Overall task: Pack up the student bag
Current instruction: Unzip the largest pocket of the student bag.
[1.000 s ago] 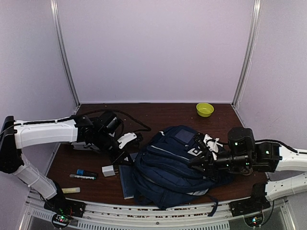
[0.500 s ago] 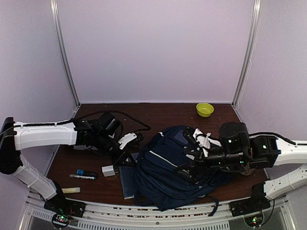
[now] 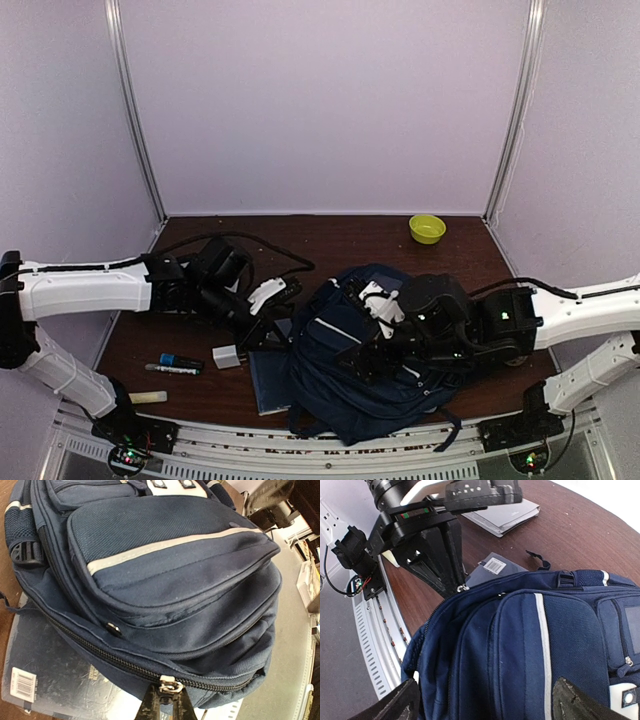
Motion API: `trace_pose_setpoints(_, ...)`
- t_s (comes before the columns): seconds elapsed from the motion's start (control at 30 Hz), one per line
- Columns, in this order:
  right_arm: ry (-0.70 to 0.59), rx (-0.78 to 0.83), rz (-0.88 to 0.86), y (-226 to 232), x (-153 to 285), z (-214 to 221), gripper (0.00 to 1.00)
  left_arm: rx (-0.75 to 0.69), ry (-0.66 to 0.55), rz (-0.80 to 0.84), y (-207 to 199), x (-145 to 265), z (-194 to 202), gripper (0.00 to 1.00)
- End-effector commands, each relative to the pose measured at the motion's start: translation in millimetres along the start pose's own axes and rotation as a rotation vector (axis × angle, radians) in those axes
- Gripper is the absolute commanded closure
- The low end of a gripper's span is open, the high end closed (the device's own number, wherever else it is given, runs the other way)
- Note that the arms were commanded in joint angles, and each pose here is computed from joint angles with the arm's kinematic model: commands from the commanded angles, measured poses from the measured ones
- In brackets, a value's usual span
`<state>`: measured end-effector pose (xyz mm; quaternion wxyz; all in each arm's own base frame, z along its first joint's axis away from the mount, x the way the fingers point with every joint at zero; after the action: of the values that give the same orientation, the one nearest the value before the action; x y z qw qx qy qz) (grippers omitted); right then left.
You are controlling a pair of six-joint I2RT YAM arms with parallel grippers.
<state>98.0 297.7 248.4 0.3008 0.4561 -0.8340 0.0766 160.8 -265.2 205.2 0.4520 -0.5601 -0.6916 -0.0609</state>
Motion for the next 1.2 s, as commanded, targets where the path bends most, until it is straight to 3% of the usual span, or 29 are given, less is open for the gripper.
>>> trace_pose_setpoints(0.0, -0.064, -0.019, -0.027, 19, -3, -21, 0.08, -0.061, -0.142, 0.082, -17, 8, -22, 1.0)
trace_pose_setpoints(0.43, -0.003, 0.02, -0.065, 38, -43, -16, 0.38, -0.068, -0.156, 0.099, -24, 11, -22, 1.0)
trace_pose_setpoints(0.53, -0.001, 0.022, -0.067, 38, -47, -12, 0.55, -0.066, -0.152, 0.096, -23, 10, -21, 1.0)
trace_pose_setpoints(0.73, -0.01, 0.01, -0.097, 39, -44, -10, 0.99, -0.066, -0.149, 0.088, -22, 9, -21, 1.0)
trace_pose_setpoints(1.17, -0.003, 0.012, -0.223, 38, -19, 2, 1.0, -0.084, -0.065, -0.061, -11, 13, -8, 1.0)
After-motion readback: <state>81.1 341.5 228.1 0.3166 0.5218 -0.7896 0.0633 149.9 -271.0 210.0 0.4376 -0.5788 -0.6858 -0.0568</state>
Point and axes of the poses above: each gripper's point midway between its finger pads, its own x axis back along the fingers, its own y axis along the line the jaws close on, z = x × y, the point moved 9 cm from there along x, back along the fingers
